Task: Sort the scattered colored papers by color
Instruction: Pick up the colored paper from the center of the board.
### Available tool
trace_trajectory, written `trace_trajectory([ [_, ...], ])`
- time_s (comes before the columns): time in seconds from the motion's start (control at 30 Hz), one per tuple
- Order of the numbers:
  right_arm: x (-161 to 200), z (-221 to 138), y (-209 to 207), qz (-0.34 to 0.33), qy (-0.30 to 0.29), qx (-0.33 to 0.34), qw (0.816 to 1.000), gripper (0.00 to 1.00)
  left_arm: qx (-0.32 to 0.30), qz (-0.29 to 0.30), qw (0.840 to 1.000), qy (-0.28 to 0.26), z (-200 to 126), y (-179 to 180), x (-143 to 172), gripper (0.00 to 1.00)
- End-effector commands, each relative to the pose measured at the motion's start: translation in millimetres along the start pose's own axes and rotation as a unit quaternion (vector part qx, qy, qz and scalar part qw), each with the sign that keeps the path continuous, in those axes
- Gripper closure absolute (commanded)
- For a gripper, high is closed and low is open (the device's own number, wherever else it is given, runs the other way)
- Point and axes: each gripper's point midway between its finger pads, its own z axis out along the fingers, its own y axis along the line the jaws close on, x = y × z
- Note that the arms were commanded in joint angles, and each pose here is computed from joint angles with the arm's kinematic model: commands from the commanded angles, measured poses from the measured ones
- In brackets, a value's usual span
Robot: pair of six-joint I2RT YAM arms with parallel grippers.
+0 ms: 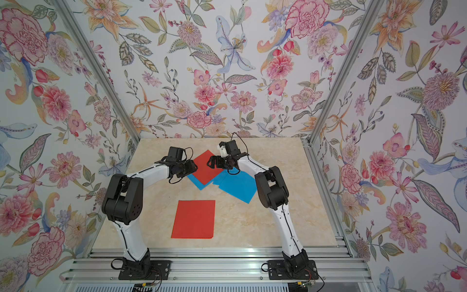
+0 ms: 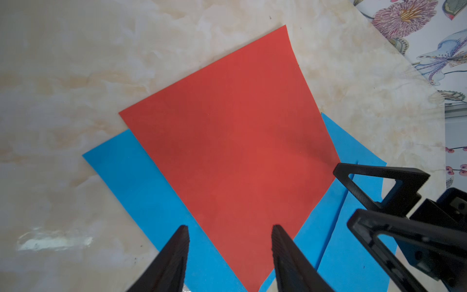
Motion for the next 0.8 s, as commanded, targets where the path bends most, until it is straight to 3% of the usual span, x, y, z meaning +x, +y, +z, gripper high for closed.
trace_trajectory([
  [0.0,0,8,-2,0.008,0.008,-0.013,1.0,0.0,0.002,-0.017,1.0,-0.001,6,4,-7,0.45],
  [0.77,25,25,-16,0.033,0.039,-0.008,0.999,0.0,-0.018,-0.029,0.999,-0.004,18,22,5,0.45],
])
